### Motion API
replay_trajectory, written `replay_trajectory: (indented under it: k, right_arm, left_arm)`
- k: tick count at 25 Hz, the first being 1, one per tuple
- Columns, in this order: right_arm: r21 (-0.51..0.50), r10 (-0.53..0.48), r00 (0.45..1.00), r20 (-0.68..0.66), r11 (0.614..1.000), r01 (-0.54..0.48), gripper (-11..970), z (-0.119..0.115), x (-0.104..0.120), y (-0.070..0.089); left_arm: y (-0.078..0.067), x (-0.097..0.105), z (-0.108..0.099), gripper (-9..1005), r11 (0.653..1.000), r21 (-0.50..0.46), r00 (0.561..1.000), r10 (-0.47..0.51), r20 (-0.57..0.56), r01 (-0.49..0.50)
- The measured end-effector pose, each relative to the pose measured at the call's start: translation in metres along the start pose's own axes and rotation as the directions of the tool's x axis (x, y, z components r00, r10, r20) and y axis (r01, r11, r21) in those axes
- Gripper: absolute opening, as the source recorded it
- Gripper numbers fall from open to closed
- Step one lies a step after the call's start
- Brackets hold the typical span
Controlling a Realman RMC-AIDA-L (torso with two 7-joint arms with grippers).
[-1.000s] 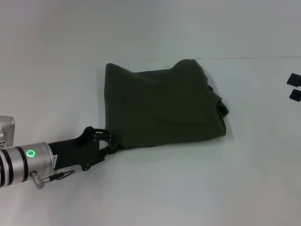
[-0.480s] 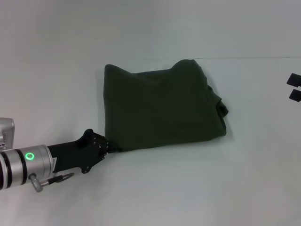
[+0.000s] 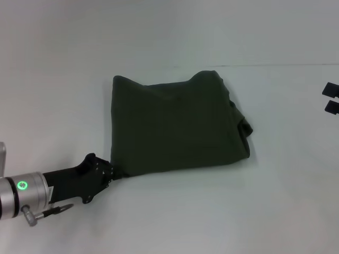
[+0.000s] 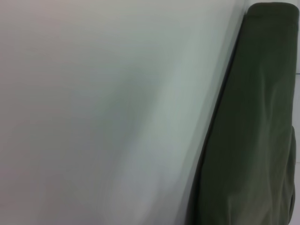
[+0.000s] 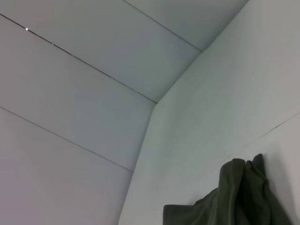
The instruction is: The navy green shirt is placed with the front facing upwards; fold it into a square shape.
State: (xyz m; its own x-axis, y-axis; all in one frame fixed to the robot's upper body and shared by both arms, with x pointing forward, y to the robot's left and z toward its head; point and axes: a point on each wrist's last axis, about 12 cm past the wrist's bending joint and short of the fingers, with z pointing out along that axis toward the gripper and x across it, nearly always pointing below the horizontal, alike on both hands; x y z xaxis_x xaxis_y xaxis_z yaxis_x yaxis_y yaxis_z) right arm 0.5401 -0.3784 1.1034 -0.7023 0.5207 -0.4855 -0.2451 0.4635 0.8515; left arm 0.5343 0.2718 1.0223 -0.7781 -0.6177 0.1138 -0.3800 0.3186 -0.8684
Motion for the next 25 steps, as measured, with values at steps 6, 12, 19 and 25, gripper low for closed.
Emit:
replay_trajectory:
  k: [6, 12, 19, 25]
  right_arm:
    - [-0.006, 0.005, 1.000, -0.003, 1.000, -0.005, 854, 0.003, 0.000, 0.000]
    - [-0.008, 0.003, 1.000, -0.004, 1.000, -0.003, 854, 0.005, -0.001, 0.001]
    - [-0.011, 0.001, 1.000, -0.005, 1.000, -0.001, 854, 0.006, -0.001, 0.002]
    - [-0.015, -0.003, 1.000, -0.006, 1.000, 0.002, 854, 0.008, -0.003, 0.003]
  left_arm:
    - [0.009, 0.000, -0.013, 39, 1.000, 0.003, 1.000, -0.017, 0.021, 0.017]
    - [0.012, -0.001, -0.021, 42, 1.000, 0.010, 0.999, -0.022, 0.033, 0.022]
    - [0.016, -0.003, -0.029, 46, 0.999, 0.021, 0.998, -0.034, 0.049, 0.033]
    - [0.019, -0.002, -0.032, 48, 0.999, 0.021, 0.998, -0.032, 0.053, 0.031]
